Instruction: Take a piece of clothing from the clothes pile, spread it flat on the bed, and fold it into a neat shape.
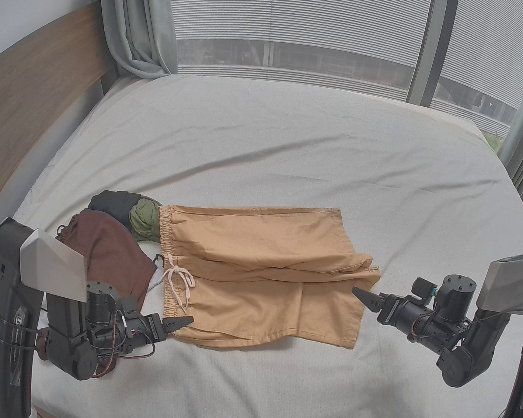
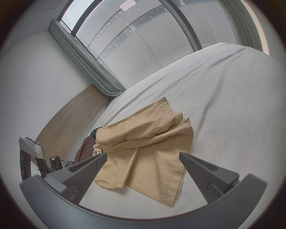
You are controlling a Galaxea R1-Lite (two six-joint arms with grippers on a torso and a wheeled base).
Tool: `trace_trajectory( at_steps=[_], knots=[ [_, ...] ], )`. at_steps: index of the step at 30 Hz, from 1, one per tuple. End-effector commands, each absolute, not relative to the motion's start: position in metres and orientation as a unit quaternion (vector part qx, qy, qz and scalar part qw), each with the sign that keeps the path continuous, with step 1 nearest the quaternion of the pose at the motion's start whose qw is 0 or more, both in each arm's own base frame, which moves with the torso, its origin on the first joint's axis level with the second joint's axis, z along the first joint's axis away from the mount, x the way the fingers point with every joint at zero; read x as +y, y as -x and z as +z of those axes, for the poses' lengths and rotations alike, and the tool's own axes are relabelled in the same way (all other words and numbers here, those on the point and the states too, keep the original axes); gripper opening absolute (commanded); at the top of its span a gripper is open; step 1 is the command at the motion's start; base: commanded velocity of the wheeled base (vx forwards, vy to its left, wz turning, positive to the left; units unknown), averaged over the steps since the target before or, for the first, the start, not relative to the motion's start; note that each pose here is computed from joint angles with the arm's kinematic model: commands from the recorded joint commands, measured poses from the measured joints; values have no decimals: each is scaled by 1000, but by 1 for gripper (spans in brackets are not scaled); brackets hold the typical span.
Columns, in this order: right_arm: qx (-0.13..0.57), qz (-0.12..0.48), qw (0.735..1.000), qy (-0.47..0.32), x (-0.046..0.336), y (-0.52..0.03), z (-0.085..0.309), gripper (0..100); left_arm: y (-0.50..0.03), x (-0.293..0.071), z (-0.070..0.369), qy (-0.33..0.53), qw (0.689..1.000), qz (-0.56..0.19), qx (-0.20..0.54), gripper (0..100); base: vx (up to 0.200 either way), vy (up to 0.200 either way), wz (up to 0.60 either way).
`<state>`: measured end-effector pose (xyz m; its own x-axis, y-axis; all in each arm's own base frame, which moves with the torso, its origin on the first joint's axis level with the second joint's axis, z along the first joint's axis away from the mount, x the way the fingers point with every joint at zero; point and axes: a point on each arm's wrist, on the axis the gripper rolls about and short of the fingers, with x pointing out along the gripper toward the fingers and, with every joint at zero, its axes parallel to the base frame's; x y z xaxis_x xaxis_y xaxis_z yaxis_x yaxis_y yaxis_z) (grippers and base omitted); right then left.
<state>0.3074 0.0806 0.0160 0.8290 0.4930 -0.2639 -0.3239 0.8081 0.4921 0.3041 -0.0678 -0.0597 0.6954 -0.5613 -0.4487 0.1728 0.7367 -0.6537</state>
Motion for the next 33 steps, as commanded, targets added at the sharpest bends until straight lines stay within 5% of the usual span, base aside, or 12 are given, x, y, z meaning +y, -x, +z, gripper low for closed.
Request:
trace_trajectory(
  at_steps=[1,18,33],
  knots=[
    [191,220,931,-219,81,-308,17,100,-304,-68,-60,296,871,-210,330,0,0,0,0],
    [227,215,925,-214,79,-293,6,100,-306,-68,-61,295,873,-211,326,0,0,0,0],
    [312,200,910,-189,75,-286,-48,100,-306,-68,-61,295,873,-211,326,0,0,0,0]
  ],
)
